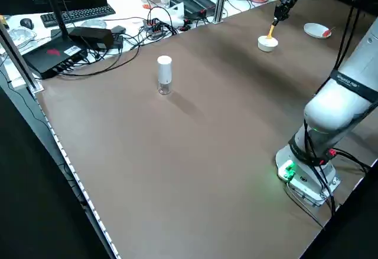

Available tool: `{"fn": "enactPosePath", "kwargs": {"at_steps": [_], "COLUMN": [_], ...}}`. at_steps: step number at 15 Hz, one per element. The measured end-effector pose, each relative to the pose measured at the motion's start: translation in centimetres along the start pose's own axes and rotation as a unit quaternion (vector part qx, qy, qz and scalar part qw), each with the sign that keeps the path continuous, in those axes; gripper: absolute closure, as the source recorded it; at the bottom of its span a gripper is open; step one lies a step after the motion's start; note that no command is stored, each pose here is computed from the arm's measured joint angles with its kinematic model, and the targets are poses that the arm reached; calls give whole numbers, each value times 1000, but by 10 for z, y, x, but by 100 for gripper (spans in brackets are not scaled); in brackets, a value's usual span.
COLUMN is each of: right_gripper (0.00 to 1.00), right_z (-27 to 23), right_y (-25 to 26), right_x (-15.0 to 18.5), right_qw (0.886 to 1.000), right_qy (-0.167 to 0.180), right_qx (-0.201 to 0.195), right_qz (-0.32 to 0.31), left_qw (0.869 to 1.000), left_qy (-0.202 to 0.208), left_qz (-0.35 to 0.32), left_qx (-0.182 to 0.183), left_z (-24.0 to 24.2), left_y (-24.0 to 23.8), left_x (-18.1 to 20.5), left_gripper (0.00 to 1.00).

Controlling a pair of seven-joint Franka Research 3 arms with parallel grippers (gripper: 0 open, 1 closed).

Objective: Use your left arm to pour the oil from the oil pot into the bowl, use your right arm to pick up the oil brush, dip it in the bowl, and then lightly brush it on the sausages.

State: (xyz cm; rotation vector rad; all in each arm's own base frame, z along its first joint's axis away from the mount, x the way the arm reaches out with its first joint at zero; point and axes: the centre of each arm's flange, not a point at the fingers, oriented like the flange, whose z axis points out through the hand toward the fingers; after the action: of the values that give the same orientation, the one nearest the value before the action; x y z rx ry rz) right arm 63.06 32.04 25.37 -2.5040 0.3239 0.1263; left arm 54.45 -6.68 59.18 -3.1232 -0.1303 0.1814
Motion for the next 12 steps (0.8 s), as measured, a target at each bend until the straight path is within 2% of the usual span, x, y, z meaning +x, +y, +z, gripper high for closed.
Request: {"fn": "enactPosePath", "kwargs": {"at_steps": [2,8,12], "right_gripper": [96,94,59], "right_z": [9,18,18], "right_y": [8,9,11], "right_x": [-3,-11,-10], "right_qw": [1000,999,999], "right_qy": [13,14,14], "right_qx": [4,3,3], "right_qz": [19,34,38], "left_qw": [1000,1000,1000], "left_qy": [0,-4,-5], "left_qz": [-1,-3,-2], "left_qx": [0,1,1], "left_z": [0,5,6], "left_y": [-1,-1,-1], "left_x": [1,3,4], "left_gripper": [0,0,0]}}
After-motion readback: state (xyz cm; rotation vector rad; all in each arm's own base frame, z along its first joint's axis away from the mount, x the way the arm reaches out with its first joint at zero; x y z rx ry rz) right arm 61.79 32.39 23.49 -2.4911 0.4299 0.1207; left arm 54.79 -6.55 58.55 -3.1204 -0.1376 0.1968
